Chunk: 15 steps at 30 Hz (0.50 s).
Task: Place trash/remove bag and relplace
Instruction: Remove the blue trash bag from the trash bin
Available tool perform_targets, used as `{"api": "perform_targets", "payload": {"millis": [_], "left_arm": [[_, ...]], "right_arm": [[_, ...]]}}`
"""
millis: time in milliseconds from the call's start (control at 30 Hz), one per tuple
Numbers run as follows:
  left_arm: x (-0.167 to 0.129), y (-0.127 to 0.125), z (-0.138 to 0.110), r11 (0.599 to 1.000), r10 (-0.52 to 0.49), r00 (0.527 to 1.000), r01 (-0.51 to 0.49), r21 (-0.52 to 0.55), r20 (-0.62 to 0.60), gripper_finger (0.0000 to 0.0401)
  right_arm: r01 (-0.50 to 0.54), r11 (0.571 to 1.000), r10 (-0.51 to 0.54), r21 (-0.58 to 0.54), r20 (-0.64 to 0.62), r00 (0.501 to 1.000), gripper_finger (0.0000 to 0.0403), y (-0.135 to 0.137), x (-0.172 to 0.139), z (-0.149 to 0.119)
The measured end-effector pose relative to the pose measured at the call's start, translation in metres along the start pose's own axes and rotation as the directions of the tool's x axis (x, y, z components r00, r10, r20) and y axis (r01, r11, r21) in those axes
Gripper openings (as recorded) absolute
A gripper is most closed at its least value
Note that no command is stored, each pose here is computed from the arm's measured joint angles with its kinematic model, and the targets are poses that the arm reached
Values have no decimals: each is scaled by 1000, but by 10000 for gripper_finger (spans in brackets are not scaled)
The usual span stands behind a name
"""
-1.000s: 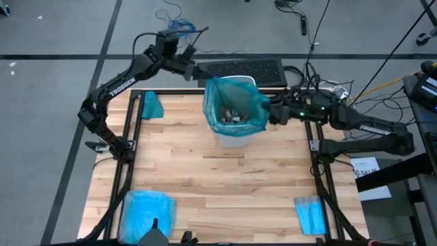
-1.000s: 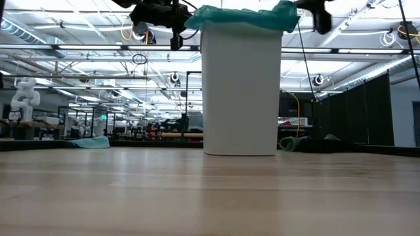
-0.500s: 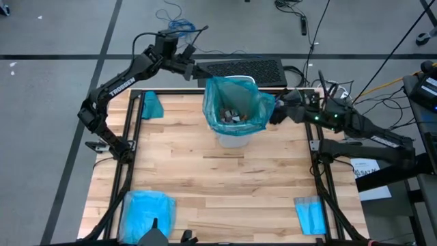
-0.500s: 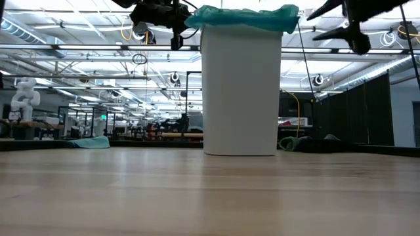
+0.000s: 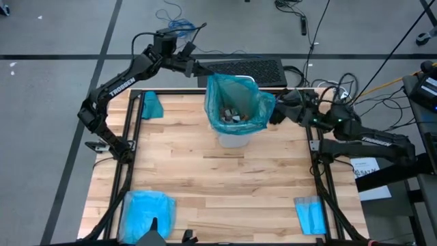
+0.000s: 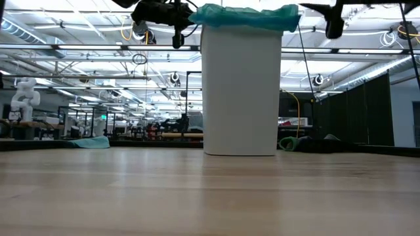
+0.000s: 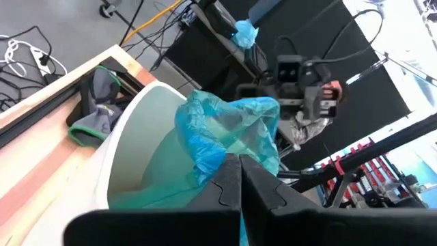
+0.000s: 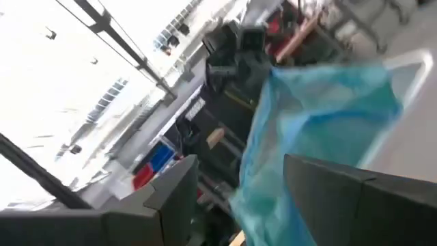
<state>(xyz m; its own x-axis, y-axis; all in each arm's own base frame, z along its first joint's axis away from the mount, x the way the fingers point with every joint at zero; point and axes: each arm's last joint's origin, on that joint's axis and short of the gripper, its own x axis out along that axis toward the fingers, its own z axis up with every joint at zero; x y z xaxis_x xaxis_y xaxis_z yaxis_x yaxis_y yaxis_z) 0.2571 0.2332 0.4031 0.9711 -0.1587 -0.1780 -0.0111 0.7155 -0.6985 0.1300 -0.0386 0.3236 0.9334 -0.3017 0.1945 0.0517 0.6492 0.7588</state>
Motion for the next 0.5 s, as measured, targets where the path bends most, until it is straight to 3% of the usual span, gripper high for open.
{"api": "perform_targets", "payload": {"millis": [167, 367, 500], "left_arm": [[2, -3, -1, 993, -40, 999, 42, 114, -17, 26], [2, -3, 0, 992, -38, 999, 39, 117, -10, 99], [-1, -1, 1, 993, -31, 1000, 31, 115, -5, 124]], "right_arm": [[86, 989, -92, -119, -40, 995, 194, 12, 25, 3], [85, 965, -109, -250, -83, 991, 171, 32, 72, 10], [109, 950, -149, -291, -118, 982, 153, 39, 105, 12]]}}
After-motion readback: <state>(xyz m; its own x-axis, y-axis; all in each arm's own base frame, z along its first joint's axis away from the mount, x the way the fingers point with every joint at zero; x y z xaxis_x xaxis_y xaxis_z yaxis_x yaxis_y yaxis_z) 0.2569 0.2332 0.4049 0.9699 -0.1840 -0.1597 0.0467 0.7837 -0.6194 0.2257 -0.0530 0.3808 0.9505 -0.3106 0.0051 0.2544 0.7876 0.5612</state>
